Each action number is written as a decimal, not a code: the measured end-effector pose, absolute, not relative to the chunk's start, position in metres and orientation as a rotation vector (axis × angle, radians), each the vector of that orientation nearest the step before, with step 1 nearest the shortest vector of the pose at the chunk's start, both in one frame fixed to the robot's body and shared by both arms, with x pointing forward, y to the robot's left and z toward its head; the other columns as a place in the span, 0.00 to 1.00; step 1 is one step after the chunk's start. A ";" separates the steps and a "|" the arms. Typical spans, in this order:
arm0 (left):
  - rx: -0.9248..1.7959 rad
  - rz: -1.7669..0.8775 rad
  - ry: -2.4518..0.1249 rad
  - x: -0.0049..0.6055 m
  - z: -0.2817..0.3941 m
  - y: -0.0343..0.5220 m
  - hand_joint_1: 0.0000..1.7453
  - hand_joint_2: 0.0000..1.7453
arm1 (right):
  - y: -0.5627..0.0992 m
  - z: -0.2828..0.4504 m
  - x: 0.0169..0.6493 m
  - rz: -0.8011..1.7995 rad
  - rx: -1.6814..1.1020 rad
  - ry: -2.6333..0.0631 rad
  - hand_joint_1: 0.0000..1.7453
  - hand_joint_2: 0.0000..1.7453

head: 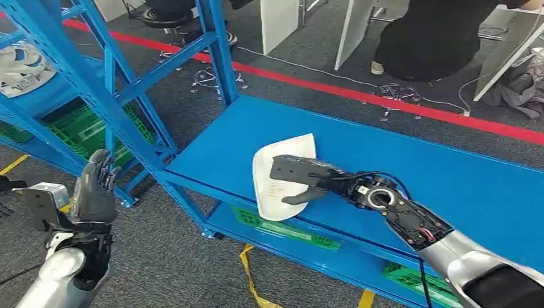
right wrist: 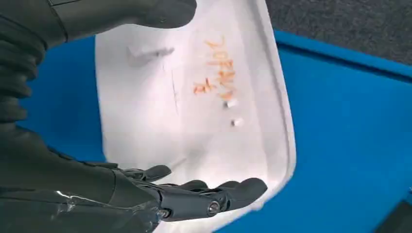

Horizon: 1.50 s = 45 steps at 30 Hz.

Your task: Take the parts from the cabinet and place them on the table.

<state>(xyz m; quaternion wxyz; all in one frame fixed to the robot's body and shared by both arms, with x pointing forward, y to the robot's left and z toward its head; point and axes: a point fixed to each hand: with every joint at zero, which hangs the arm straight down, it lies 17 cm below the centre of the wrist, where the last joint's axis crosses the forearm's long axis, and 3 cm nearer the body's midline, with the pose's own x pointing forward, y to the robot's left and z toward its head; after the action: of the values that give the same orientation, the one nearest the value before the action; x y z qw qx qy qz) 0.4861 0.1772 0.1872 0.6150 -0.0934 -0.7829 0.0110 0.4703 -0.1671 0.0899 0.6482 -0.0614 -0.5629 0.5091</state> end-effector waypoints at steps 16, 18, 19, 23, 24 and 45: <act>-0.209 0.020 -1.803 0.485 0.188 0.180 0.00 0.00 | -0.180 0.139 0.490 1.137 -0.206 -1.384 0.00 1.00; -0.208 0.020 -1.803 0.485 0.188 0.181 0.00 0.00 | -0.180 0.141 0.490 1.139 -0.207 -1.390 0.00 1.00; -0.207 0.020 -1.803 0.485 0.188 0.181 0.00 0.00 | -0.179 0.143 0.489 1.138 -0.202 -1.395 0.00 1.00; -0.202 0.026 -1.805 0.484 0.187 0.183 0.00 0.00 | -0.167 0.152 0.481 1.130 -0.122 -1.397 0.00 1.00; -0.202 0.027 -1.808 0.484 0.188 0.183 0.00 0.00 | -0.163 0.154 0.478 1.128 -0.097 -1.394 0.00 1.00; -0.199 0.030 -1.796 0.483 0.186 0.184 0.00 0.00 | -0.185 0.126 0.470 1.135 -0.155 -1.233 0.00 1.00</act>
<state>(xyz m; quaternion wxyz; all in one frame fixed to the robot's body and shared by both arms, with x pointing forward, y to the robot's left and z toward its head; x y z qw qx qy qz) 0.4831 0.1844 0.1861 0.6188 -0.0864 -0.7807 0.0131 0.4698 -0.1853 0.1264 0.6662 -0.0688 -0.5463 0.5030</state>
